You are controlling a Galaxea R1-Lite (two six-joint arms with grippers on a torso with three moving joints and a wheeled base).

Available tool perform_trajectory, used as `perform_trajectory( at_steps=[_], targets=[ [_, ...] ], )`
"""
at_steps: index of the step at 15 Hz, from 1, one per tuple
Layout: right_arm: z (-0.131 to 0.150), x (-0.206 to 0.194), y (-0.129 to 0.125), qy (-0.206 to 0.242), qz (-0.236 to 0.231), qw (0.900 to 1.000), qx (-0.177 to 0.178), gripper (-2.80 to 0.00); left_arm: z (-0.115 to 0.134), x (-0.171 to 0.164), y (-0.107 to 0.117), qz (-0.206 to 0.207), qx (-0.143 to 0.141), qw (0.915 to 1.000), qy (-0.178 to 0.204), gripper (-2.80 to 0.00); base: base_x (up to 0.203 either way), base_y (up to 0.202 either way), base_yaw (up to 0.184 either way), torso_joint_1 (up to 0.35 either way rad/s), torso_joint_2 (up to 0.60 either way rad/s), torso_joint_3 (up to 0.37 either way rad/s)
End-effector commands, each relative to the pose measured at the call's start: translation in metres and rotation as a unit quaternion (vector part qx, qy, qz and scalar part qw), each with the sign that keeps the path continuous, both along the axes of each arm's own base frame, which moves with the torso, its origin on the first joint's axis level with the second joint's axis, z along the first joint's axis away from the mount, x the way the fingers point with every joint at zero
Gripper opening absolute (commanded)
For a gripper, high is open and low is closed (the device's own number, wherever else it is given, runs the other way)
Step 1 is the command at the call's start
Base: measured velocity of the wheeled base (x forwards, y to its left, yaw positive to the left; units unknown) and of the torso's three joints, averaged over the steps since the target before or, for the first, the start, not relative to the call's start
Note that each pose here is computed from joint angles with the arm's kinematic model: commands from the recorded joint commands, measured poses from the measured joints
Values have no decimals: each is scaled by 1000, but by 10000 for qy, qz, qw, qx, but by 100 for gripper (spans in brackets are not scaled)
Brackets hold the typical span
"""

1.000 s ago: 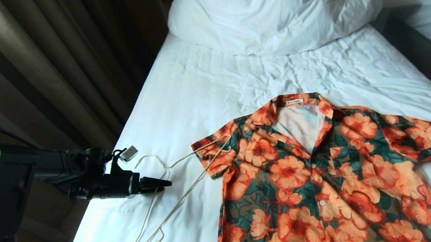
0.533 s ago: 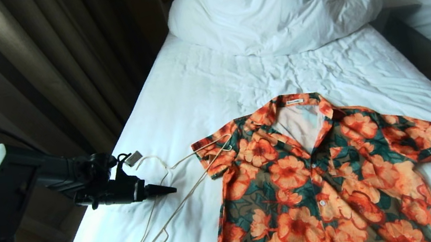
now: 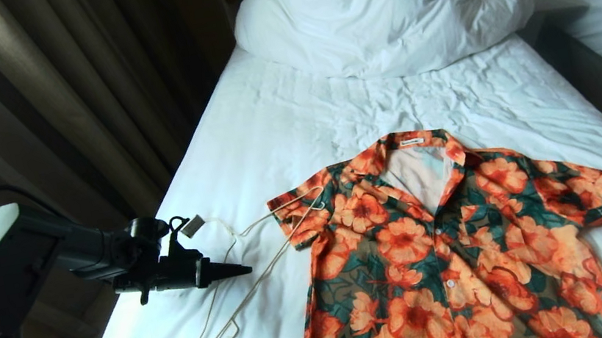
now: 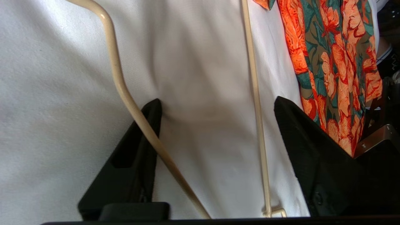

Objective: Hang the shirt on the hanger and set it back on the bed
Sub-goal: Lift the shirt and hanger

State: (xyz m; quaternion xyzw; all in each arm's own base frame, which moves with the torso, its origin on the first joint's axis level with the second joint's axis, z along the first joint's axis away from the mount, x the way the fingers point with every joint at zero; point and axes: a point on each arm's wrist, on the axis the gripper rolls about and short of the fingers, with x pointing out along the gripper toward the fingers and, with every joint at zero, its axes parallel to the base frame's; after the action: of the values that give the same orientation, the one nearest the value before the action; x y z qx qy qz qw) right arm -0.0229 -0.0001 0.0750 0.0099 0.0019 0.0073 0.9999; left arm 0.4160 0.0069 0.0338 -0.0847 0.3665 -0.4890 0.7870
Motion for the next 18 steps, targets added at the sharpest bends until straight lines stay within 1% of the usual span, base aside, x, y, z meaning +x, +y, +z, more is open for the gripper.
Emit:
perform_trajectory(
  at_steps=[1, 4, 6, 7, 9, 11, 13, 15, 16, 18],
  targets=[
    [0, 0, 0, -3, 3, 10000, 1, -280, 0, 0, 1, -8, -32, 10000, 5, -280, 0, 0, 0, 0, 0, 0],
    [0, 0, 0, -3, 3, 10000, 1, -280, 2, 0, 1, 1, -25, 10000, -11, -280, 0, 0, 0, 0, 0, 0],
    [0, 0, 0, -3, 3, 10000, 1, -280, 12, -1, 2, 46, -32, 10000, -63, -280, 0, 0, 0, 0, 0, 0],
    [0, 0, 0, -3, 3, 10000, 1, -280, 23, -3, 2, 99, -60, 9999, -9, -280, 0, 0, 0, 0, 0, 0],
    [0, 0, 0, -3, 3, 10000, 1, -280, 52, -14, 0, 203, -118, 9997, 97, -280, 0, 0, 0, 0, 0, 0],
    [0, 0, 0, -3, 3, 10000, 1, -280, 81, -30, -1, 246, -146, 9994, 183, -280, 0, 0, 0, 0, 0, 0],
    [0, 0, 0, -3, 3, 10000, 1, -280, 113, -54, -2, 270, -134, 9994, 154, -280, 0, 0, 0, 0, 0, 0],
    [0, 0, 0, -3, 3, 10000, 1, -280, 147, -86, -4, 325, -49, 9995, -22, -280, 0, 0, 0, 0, 0, 0],
    [0, 0, 0, -3, 3, 10000, 1, -280, 160, -103, -5, 358, 14, 9993, -96, -280, 0, 0, 0, 0, 0, 0],
    [0, 0, 0, -3, 3, 10000, 1, -280, 179, -139, -9, 441, 186, 9988, -113, -280, 0, 0, 0, 0, 0, 0]
  ],
)
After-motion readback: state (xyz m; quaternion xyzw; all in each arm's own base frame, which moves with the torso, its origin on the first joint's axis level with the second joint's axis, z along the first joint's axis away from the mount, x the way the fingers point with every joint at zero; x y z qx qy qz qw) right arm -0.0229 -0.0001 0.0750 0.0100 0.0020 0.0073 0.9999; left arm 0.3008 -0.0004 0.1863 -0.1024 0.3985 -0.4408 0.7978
